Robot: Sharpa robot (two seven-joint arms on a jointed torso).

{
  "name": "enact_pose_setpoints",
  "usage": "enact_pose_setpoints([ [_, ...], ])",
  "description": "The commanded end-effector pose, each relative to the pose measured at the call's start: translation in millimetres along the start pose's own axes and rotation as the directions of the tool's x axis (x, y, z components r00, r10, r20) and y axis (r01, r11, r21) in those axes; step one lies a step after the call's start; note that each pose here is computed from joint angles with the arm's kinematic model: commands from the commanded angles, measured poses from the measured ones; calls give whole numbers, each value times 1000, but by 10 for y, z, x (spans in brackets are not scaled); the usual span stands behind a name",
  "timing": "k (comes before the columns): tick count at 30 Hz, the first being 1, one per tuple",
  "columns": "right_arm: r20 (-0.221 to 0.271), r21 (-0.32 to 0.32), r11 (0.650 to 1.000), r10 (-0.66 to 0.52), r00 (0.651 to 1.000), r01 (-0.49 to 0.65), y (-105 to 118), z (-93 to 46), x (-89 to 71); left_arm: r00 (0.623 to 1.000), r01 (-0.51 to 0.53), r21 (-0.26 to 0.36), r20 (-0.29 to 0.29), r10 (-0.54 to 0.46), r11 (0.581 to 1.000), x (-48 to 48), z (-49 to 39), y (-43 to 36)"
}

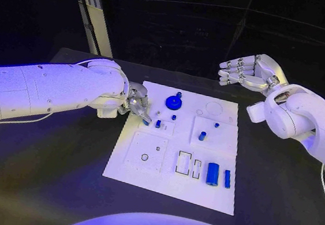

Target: Assemble the parts on the task board

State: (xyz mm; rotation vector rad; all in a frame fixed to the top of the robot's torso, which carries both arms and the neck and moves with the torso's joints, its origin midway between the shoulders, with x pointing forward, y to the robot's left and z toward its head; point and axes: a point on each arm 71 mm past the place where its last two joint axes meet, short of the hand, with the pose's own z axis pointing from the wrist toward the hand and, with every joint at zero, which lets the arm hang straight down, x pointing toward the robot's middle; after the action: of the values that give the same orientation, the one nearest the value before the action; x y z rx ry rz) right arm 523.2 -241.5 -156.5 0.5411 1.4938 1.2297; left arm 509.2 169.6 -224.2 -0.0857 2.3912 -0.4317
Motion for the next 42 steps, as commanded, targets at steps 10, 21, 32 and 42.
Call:
enact_pose_setpoints([
  [10, -14, -12, 1000, 4, 1000, -4, 19, 4, 8, 1000, -4, -15, -14, 4, 1000, 19, 15, -3],
  [21, -16, -12, 1000, 4, 1000, -4, 21, 1, 11, 1000, 5, -18, -18, -5, 1000, 16, 41, -26],
  [32, -17, -13, 1000, 5, 1000, -5, 23, 4, 15, 1000, 1, -27, -24, -1, 1000, 15, 57, -33],
  [42, -18, -15, 1000, 5, 1000, -5, 29, -1, 16, 1000, 5, -43, -17, -6, 999, 2, 61, -13],
])
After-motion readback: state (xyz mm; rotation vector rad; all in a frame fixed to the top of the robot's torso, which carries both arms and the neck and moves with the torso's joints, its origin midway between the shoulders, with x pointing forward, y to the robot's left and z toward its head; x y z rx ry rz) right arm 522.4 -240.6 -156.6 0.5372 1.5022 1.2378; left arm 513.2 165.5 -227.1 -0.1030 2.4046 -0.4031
